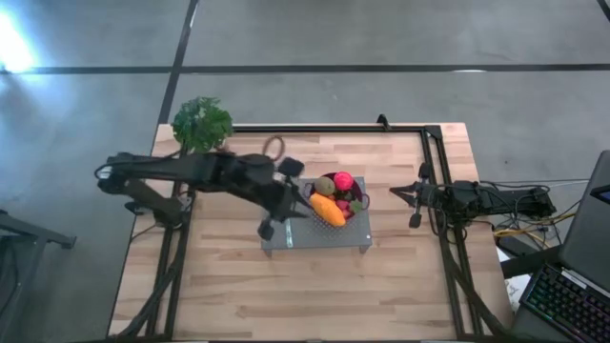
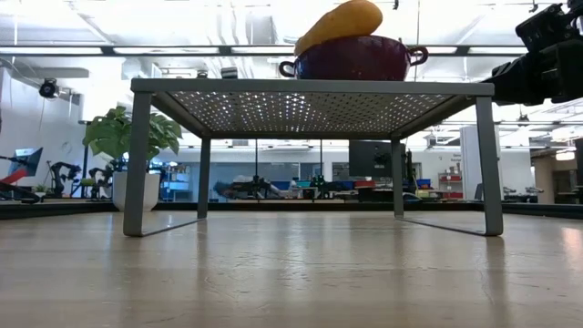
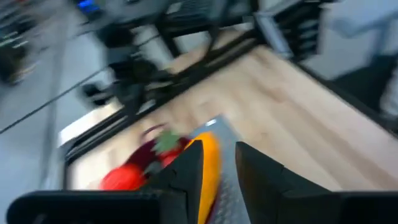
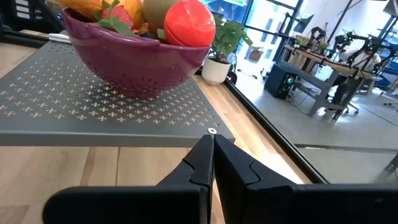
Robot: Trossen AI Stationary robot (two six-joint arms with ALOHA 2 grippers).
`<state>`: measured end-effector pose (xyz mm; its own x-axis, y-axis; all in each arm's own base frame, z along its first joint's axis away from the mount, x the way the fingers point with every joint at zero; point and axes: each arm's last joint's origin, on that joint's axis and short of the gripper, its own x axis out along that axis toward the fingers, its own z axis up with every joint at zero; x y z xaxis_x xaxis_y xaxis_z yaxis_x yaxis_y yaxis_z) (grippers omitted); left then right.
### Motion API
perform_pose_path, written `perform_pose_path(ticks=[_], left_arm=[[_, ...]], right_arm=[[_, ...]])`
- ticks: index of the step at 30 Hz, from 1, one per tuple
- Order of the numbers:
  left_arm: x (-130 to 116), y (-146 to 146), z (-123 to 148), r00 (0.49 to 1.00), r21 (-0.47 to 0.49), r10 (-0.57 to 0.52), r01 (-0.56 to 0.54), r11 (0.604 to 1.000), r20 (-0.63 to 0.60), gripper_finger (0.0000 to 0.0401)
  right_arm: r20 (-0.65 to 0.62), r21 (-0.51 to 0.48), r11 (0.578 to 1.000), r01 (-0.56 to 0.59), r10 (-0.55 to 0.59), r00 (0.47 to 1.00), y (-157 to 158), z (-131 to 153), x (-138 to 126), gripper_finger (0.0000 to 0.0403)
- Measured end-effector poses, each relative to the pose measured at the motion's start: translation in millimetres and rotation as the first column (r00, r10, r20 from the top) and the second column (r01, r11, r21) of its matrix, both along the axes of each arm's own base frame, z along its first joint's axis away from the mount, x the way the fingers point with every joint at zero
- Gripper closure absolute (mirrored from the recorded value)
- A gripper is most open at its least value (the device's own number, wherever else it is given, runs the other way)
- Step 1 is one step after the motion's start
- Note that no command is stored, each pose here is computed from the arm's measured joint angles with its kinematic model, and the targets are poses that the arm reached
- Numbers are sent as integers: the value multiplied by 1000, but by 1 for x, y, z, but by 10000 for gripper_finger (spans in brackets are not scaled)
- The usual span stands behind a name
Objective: Pick & Place Fruit
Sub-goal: Return to Home Position
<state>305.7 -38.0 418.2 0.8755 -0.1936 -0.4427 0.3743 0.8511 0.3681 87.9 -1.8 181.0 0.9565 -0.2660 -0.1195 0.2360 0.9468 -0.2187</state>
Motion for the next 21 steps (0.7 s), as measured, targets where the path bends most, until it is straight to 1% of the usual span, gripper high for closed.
perform_pose_path(ticks=[3, 6, 9, 14, 19, 21], left_arm=[[-21, 0, 5, 991, -7, 124, -123, 992, 45, 309], [-45, -2, 10, 972, -51, 177, -171, 984, 153, 316], [-69, 1, 13, 947, -118, 194, -168, 979, 257, 318], [-104, 7, 7, 920, -158, 211, -167, 973, 331, 316], [-131, 11, -2, 909, -176, 214, -160, 971, 358, 317], [-137, 13, -8, 910, -218, 231, -162, 962, 343, 316]], right_arm=[[0, 0, 1000, 0, 0, 1000, 0, 0, 0, 394], [0, 0, 1000, -1, 1, 1000, 0, 0, 0, 394], [0, 0, 1000, 0, 0, 1000, 0, 0, 0, 394], [0, 0, 1000, 0, 0, 1000, 0, 0, 0, 394], [0, 0, 1000, 0, 0, 1000, 0, 0, 0, 394], [0, 0, 1000, 0, 0, 1000, 0, 0, 0, 394]])
